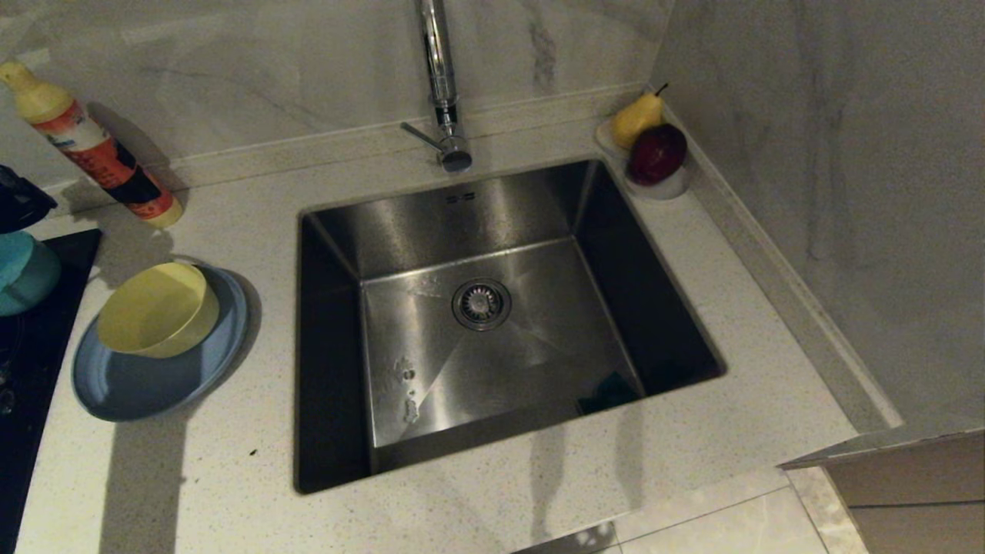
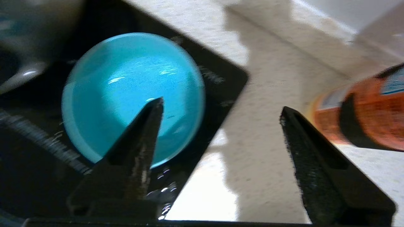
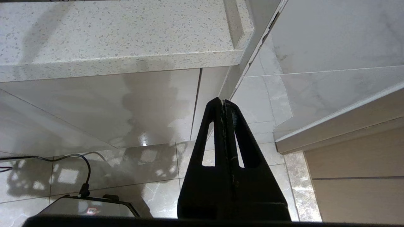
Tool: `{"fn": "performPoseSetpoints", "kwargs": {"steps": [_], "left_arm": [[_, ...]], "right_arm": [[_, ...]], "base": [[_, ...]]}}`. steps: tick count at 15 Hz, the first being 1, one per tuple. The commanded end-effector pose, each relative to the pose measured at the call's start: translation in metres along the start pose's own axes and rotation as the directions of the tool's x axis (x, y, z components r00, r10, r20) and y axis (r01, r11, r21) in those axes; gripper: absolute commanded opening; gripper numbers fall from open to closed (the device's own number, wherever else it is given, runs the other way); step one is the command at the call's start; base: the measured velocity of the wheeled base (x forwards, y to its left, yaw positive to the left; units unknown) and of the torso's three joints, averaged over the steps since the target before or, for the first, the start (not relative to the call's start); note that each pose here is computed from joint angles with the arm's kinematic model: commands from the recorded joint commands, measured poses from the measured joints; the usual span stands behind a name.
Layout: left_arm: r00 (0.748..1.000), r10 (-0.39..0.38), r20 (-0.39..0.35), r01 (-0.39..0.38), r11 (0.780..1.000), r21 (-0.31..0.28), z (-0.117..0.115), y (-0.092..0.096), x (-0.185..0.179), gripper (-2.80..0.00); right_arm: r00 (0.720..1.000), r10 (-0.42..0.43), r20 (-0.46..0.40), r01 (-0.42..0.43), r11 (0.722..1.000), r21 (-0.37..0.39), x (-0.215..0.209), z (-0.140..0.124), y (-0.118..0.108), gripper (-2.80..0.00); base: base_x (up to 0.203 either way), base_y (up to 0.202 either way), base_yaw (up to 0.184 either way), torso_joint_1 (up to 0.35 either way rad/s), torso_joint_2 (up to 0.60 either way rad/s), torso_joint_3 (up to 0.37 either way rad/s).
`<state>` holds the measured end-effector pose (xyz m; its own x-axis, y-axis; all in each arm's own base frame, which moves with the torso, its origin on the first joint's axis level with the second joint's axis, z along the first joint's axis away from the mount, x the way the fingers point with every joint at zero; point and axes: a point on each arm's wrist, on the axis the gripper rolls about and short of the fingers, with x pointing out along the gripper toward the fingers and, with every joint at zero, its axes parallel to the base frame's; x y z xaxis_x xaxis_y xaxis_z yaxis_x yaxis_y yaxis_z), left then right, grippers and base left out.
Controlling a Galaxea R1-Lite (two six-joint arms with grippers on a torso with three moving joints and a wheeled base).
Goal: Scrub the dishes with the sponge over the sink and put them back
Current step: Place the bowl on the bowl
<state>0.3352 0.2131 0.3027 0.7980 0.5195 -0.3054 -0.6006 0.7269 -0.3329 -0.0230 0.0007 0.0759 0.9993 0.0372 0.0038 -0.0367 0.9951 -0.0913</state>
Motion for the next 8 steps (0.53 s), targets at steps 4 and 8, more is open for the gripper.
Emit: {"fn": "performPoseSetpoints", "kwargs": {"steps": [4, 8], "left_arm": [[0.998, -0.054, 0.02, 0.054, 0.999, 0.005, -0.011, 0.007, 0.032, 0.0], [0.995, -0.1, 0.03, 0.099, 0.995, 0.024, -0.018, 0.009, 0.05, 0.0]], "right_arm": [[1.0, 0.001, 0.001, -0.001, 1.0, -0.001, 0.0, 0.0, 0.0, -2.8], [1.0, 0.001, 0.001, -0.001, 1.0, -0.001, 0.0, 0.0, 0.0, -2.8]], "base": [[0.0, 0.0, 0.0, 0.0, 0.0, 0.0], [0.0, 0.0, 0.0, 0.0, 0.0, 0.0]]}}
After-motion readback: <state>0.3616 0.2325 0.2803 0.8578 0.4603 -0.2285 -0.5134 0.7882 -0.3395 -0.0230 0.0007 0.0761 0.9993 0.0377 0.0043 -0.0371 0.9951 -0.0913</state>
